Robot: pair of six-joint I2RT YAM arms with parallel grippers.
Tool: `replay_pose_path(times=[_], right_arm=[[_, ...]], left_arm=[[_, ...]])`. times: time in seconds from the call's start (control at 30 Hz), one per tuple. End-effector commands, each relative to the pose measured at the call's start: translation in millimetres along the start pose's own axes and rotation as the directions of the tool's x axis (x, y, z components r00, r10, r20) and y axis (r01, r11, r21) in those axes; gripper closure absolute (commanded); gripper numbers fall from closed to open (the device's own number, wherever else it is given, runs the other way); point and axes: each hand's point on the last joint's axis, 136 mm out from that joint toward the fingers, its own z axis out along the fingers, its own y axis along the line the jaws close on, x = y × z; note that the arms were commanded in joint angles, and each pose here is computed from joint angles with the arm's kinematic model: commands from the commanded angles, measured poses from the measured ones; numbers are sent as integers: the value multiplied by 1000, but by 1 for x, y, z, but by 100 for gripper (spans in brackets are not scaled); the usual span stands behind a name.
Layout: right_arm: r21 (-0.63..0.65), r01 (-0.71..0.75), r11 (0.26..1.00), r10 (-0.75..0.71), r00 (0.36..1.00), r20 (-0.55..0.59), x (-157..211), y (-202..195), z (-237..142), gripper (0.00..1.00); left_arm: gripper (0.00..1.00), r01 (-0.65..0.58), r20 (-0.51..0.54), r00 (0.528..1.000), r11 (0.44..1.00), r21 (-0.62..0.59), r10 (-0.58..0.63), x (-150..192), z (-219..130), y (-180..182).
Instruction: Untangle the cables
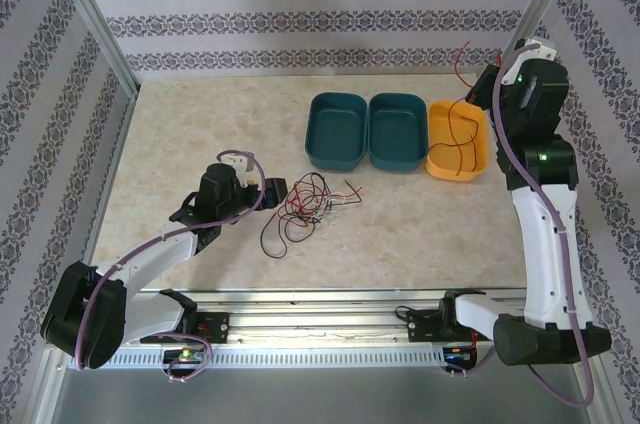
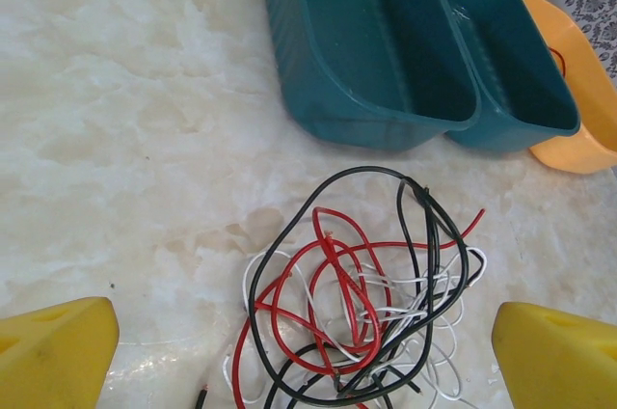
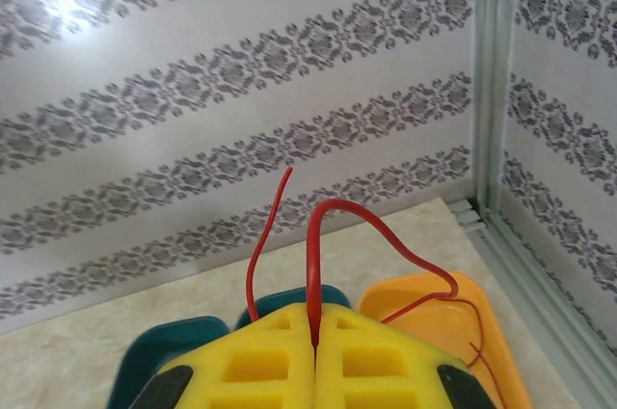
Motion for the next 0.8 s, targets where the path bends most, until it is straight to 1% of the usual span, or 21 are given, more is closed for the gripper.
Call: replay_pose_path(times=[0.0,0.27,0.6,0.77], right_arm=[[58,31,998,-32,999,22,-4,-15,17,100],[121,67,990,-68,998,5,3,-34,54,100],[150,77,986,-78,997,0,9,-51,99,100],[164,70,984,-64,997,-39,23,-62,117,100]], left_arm=[[1,-16,3,1000,999,-32,16,2,-4,8],[1,-23,3,1000,999,-39,23,2,-5,10],[1,-11,-29,1000,999,-30,10,10,2,11],[1,-7,-28,1000,1000,-26,6,10,2,10]])
